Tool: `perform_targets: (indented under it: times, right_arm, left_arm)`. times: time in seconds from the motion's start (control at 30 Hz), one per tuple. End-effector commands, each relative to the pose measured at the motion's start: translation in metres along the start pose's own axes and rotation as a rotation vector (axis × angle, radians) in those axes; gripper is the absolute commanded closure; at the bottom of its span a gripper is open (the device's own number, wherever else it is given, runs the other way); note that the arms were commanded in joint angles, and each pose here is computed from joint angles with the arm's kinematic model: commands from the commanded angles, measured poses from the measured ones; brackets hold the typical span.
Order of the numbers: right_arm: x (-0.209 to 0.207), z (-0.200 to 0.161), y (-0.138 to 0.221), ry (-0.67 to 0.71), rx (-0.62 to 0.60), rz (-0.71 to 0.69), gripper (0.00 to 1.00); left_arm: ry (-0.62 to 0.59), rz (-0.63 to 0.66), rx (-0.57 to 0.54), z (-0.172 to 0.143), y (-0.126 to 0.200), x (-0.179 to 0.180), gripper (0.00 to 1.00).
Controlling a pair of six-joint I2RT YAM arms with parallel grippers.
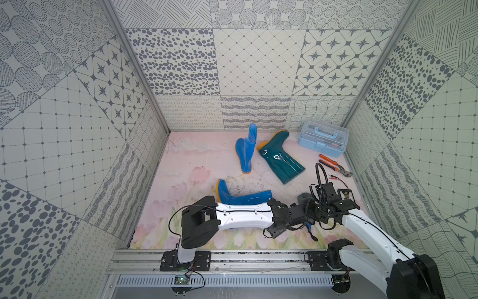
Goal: Wipe the rubber boots with a cloth
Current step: Adjust the rubber boot at the center of the board.
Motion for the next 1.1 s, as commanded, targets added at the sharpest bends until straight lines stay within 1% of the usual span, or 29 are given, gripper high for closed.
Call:
perform_targets:
  times: [0.0, 0.1, 0.2, 0.27, 0.3, 0.37, 0.4, 0.5, 0.6, 0.67, 0.77, 0.87, 1.0, 1.07]
  right_arm:
    - [0.004, 0.008, 0.001, 0.013, -0.057, 0.027, 0.97]
    - [0.003, 0.008, 0.000, 0.015, -0.059, 0.024, 0.97]
    - [0.002, 0.008, -0.001, 0.023, -0.052, 0.018, 0.97]
    - [0.002, 0.008, -0.001, 0.024, -0.052, 0.018, 0.97]
    - [0.002, 0.008, -0.001, 0.024, -0.052, 0.018, 0.97]
    - [0.002, 0.008, -0.001, 0.025, -0.053, 0.021, 0.97]
    - [0.002, 0.007, -0.001, 0.026, -0.054, 0.022, 0.97]
    - [0.002, 0.007, -0.002, 0.028, -0.054, 0.027, 0.97]
    - [0.003, 0.007, 0.000, 0.029, -0.058, 0.033, 0.97]
    - [0.003, 0.006, 0.001, 0.030, -0.065, 0.039, 0.97]
    - [0.003, 0.005, 0.006, 0.026, -0.075, 0.051, 0.97]
    - [0.005, 0.003, 0.012, 0.013, -0.088, 0.087, 0.97]
    - [0.006, 0.001, 0.023, 0.014, -0.115, 0.105, 0.97]
    - [0.008, 0.002, 0.029, 0.022, -0.129, 0.107, 0.98]
  left_arm:
    - [-0.204, 0.018, -0.036, 0.010, -0.024, -0.019, 0.25]
    - [-0.189, 0.101, -0.023, 0.012, -0.040, -0.020, 0.25]
    - [-0.135, 0.164, -0.031, 0.018, -0.047, -0.014, 0.25]
    - [-0.095, 0.207, -0.044, 0.021, -0.048, -0.009, 0.28]
    - [-0.084, 0.230, -0.045, 0.021, -0.049, -0.006, 0.32]
    - [-0.073, 0.270, -0.058, 0.022, -0.046, -0.002, 0.45]
    - [-0.069, 0.288, -0.064, 0.023, -0.043, 0.000, 0.57]
    - [-0.051, 0.335, -0.098, 0.025, -0.029, 0.008, 1.00]
    - [-0.031, 0.342, -0.127, 0.029, -0.009, 0.018, 1.00]
    - [-0.014, 0.335, -0.146, 0.037, 0.010, 0.023, 1.00]
    - [0.017, 0.296, -0.192, 0.053, 0.049, 0.029, 1.00]
    - [0.079, 0.224, -0.268, 0.069, 0.094, 0.030, 1.00]
    - [0.093, 0.143, -0.401, 0.080, 0.144, 0.024, 1.00]
    - [0.105, 0.095, -0.465, 0.084, 0.164, 0.025, 1.00]
Point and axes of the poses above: each gripper's point midway between its finger pads, its own y axis back along the fingers, its own x axis along the line the jaws close on, z = x × y, the point moved 10 cm from there along y, back along the fingers, and after that the axes turned 10 degrees about y, right-handed, at the moved point
